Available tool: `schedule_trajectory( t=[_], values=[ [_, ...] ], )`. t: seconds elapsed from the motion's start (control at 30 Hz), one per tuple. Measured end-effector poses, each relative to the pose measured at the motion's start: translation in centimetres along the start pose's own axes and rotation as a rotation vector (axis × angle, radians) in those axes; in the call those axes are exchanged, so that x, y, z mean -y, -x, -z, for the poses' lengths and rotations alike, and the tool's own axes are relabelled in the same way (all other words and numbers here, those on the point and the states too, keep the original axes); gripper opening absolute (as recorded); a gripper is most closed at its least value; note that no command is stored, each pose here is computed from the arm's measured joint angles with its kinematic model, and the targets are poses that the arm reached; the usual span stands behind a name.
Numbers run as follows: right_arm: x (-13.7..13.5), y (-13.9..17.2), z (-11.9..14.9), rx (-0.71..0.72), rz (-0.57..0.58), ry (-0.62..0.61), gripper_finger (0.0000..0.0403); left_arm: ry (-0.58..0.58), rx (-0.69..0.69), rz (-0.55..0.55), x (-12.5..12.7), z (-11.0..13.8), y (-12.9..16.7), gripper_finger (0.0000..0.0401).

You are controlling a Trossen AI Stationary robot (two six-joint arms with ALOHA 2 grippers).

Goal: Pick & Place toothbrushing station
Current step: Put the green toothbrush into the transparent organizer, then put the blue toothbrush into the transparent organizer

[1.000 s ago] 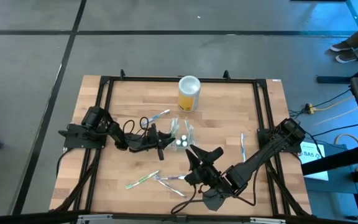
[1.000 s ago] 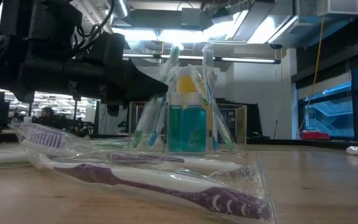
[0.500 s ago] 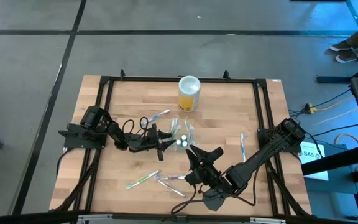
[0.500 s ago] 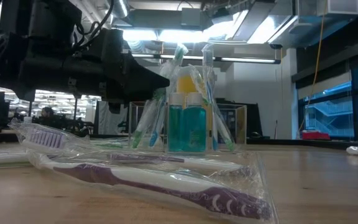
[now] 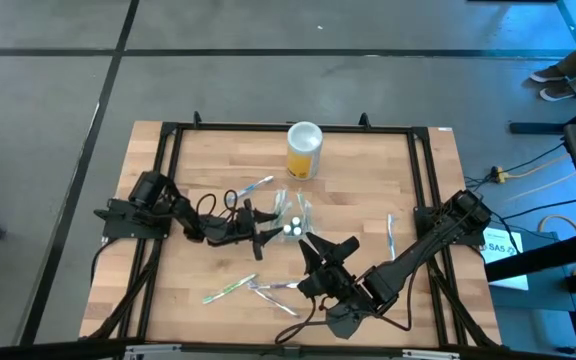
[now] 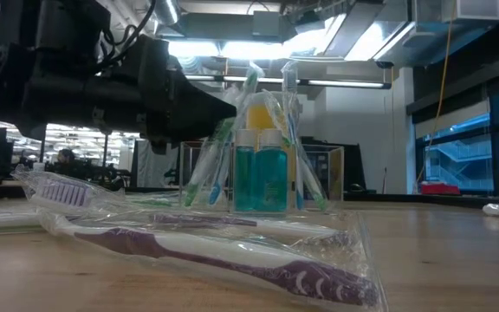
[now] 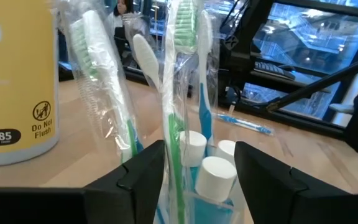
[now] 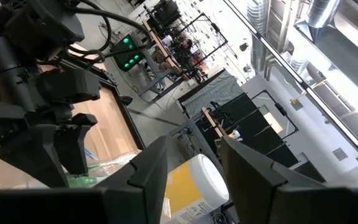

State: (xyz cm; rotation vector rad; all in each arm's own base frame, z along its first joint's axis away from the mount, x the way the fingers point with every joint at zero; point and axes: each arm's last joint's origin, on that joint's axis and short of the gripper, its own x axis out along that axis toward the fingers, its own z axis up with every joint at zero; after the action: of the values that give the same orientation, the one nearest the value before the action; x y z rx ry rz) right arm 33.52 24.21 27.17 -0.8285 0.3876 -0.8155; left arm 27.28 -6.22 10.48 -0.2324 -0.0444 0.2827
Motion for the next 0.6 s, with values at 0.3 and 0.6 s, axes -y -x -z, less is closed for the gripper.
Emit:
schedule_trajectory(
  t=[0.3, 0.6],
  values=[
    [0.3, 0.6, -0.1, 0.012, -0.010, -0.009, 0.0140, -0.069, 0.050, -0.003, 1.2, -1.3, 0.6, 0.0192],
    [2.6, 2.0, -0.7, 0.038, -0.034, -0.089, 0.0119, -0.166, 0.109, -0.002, 2.9, -4.3, 1.9, 0.0192]
  ],
)
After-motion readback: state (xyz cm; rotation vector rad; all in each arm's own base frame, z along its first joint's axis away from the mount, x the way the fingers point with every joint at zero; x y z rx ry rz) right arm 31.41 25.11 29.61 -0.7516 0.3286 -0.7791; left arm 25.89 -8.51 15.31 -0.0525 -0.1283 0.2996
